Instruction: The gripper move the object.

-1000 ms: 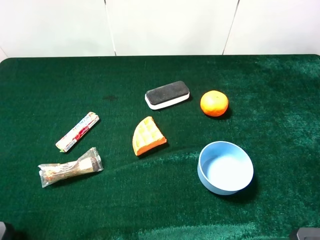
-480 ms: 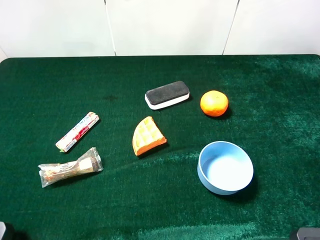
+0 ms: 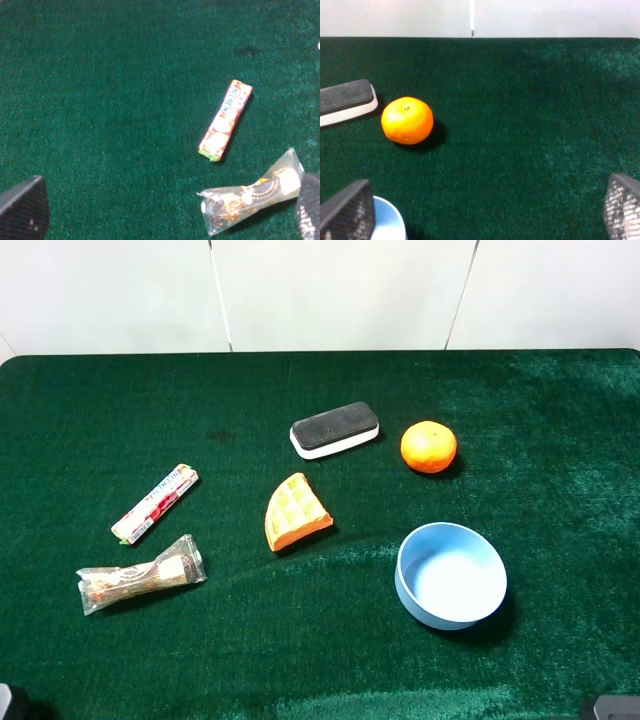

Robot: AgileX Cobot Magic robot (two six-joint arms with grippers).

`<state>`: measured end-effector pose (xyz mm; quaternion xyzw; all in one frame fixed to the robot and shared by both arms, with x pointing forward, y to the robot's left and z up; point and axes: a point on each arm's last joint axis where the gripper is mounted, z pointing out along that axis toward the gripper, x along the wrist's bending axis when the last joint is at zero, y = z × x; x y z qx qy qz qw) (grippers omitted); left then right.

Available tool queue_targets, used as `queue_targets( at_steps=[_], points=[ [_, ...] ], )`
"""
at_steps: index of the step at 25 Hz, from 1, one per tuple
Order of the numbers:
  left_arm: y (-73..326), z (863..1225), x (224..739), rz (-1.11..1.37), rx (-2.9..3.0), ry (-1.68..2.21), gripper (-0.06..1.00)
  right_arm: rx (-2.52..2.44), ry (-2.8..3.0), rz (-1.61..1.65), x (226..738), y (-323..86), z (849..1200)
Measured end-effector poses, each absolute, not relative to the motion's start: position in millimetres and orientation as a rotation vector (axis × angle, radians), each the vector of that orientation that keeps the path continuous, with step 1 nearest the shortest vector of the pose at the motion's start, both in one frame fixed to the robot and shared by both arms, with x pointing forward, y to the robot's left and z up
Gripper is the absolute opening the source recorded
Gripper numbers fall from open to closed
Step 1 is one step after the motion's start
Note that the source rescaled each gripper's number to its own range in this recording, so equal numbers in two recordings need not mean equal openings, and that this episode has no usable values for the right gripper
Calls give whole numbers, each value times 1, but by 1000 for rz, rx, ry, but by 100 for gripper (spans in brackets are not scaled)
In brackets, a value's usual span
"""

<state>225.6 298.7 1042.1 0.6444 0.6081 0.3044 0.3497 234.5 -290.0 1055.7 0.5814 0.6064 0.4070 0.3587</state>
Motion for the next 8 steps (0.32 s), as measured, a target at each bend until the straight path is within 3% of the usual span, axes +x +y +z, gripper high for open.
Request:
queue_targets(
  at_steps=[8],
  points=[
    [299, 1042, 226, 789, 1669, 1575, 100, 1500, 1564, 1050, 235, -290, 1056]
  ],
)
